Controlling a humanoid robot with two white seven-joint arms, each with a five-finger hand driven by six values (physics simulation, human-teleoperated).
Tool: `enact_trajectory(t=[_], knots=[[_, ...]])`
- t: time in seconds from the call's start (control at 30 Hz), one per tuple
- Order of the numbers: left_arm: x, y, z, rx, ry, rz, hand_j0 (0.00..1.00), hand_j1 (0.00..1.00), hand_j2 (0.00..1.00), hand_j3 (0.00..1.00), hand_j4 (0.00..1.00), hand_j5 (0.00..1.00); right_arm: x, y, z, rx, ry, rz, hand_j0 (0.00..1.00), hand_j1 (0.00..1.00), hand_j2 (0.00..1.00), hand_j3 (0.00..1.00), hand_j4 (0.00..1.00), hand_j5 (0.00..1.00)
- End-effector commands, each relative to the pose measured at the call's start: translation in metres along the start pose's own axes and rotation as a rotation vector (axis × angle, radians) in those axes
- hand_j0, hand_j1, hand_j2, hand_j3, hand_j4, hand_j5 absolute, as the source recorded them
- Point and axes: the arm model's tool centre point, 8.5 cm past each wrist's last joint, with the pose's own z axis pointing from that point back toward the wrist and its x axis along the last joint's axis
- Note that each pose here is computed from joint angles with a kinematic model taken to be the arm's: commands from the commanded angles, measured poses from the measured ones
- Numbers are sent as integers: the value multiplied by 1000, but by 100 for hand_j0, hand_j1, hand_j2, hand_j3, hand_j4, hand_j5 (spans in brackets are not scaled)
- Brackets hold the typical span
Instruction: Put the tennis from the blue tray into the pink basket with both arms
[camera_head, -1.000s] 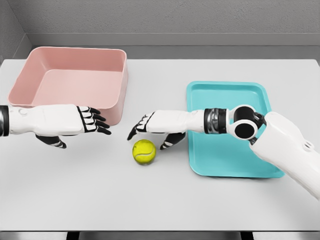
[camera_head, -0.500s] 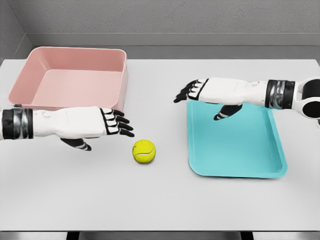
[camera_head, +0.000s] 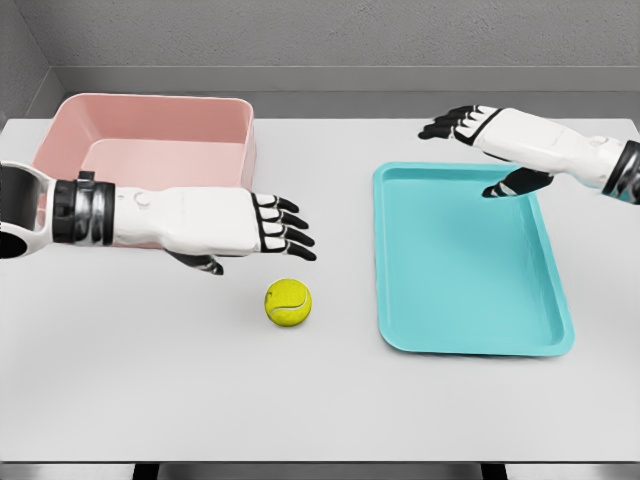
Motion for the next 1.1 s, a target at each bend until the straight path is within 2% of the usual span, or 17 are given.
enact_trajectory(t=[0.0, 0.03, 0.1, 0.2, 0.33, 0.37, 0.43, 0.6, 0.73, 0.87, 0.97, 1.07], knots=[[4, -6, -4, 2, -32, 50, 100, 100, 100, 100, 100, 100, -8, 2, 7, 2, 29, -13, 100, 100, 100, 100, 100, 100], [7, -11, -8, -9, -48, 70, 100, 100, 100, 100, 100, 100, -9, 2, 6, 3, 29, -13, 100, 100, 100, 100, 100, 100], [13, -26, -15, -74, -78, 95, 100, 100, 100, 100, 100, 100, -9, 2, 6, 4, 29, -14, 100, 100, 100, 100, 100, 100], [17, -30, -24, -136, -105, 86, 100, 100, 100, 100, 100, 100, -17, 5, 10, 7, 56, -26, 100, 100, 100, 100, 100, 100], [22, -13, -43, -106, -148, 49, 100, 100, 100, 100, 100, 100, -17, 6, 11, 8, 59, -26, 100, 100, 100, 100, 100, 100], [21, -5, -45, -98, -153, 33, 100, 100, 100, 100, 100, 100, -24, 8, 14, 11, 81, -35, 100, 100, 100, 100, 100, 100], [23, -4, -48, -92, -162, 31, 100, 100, 100, 100, 100, 100, -35, 12, 19, 15, 117, -51, 100, 100, 100, 100, 100, 100], [22, -5, -47, -91, -161, 41, 100, 100, 100, 100, 100, 100, -33, 13, 15, 12, 109, -54, 100, 100, 100, 100, 100, 100], [23, -4, -40, -54, -184, 115, 100, 100, 100, 100, 100, 100, -30, 16, 6, 7, 92, -64, 100, 100, 100, 100, 100, 100], [8, -7, -39, -40, -148, 181, 100, 100, 100, 100, 100, 100, -30, 15, 6, 6, 92, -63, 100, 100, 100, 100, 100, 100], [-6, -11, -45, -48, -77, 226, 100, 100, 100, 100, 100, 100, -33, 18, 6, 7, 102, -73, 100, 100, 100, 100, 100, 100], [-4, -19, -51, -81, -64, 229, 100, 100, 100, 100, 100, 100, -38, 21, 5, 5, 117, -86, 100, 100, 100, 100, 100, 100]])
